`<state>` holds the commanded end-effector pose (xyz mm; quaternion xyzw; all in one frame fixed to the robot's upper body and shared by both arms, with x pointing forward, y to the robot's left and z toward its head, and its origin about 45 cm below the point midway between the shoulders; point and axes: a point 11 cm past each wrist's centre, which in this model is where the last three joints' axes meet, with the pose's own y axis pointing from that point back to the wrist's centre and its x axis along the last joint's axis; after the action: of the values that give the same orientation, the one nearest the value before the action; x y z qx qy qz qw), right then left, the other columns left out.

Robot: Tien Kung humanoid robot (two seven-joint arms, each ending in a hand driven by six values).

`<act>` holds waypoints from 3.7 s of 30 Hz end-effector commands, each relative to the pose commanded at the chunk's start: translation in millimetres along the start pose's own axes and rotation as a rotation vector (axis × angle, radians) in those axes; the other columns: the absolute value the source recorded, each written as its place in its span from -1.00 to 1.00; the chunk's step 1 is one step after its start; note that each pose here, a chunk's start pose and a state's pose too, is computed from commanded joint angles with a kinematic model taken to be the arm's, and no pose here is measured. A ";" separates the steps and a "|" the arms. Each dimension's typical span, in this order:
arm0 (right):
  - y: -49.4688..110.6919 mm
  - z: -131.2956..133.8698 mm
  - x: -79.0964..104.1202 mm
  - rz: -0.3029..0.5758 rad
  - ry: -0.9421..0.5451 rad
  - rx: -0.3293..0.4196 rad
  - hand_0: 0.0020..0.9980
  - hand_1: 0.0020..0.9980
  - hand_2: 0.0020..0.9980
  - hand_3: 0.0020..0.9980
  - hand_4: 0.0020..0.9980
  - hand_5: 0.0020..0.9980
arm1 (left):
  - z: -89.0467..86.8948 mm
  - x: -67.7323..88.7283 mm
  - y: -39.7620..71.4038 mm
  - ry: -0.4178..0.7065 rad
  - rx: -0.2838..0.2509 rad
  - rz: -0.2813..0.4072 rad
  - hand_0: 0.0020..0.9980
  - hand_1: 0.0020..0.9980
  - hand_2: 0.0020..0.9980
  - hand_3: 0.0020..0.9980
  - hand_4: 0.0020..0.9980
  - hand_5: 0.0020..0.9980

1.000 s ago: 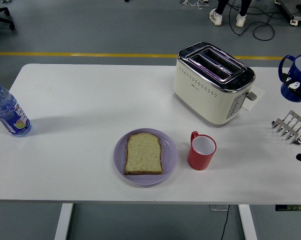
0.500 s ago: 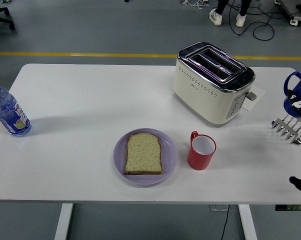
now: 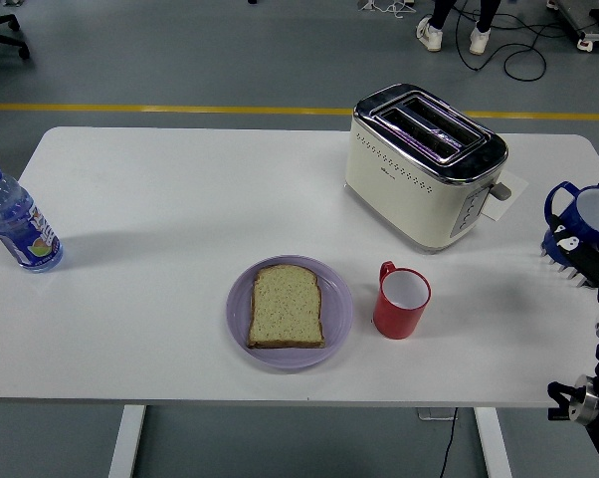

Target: Pick up the cup,pour liquid into bread,place the cup on the desk

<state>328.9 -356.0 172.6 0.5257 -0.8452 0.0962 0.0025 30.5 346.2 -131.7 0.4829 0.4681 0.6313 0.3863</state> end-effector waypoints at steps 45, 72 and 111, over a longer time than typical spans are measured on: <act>40.4 74.1 -14.2 -0.126 0.120 -0.130 -0.10 -0.18 0.09 0.05 0.35 -1.00 | -1.0 0.0 0.0 -0.004 0.002 0.001 0.27 0.29 0.31 0.01 -0.52 0.71; 41.0 85.3 -30.0 -0.120 0.104 -0.161 -0.12 -0.20 0.08 0.06 0.44 -1.00 | -1.8 -0.1 0.0 -0.003 0.003 0.000 0.27 0.29 0.31 0.01 -0.52 0.71; 44.2 93.1 -31.1 -0.127 0.138 -0.189 0.36 0.18 0.60 0.70 0.61 -1.00 | 0.3 -0.4 0.1 -0.001 0.000 0.000 0.27 0.29 0.31 0.01 -0.52 0.71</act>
<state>312.5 -324.8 70.9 0.5675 -0.8135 0.0518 0.1162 30.9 345.8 -131.7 0.4832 0.4678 0.6310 0.3867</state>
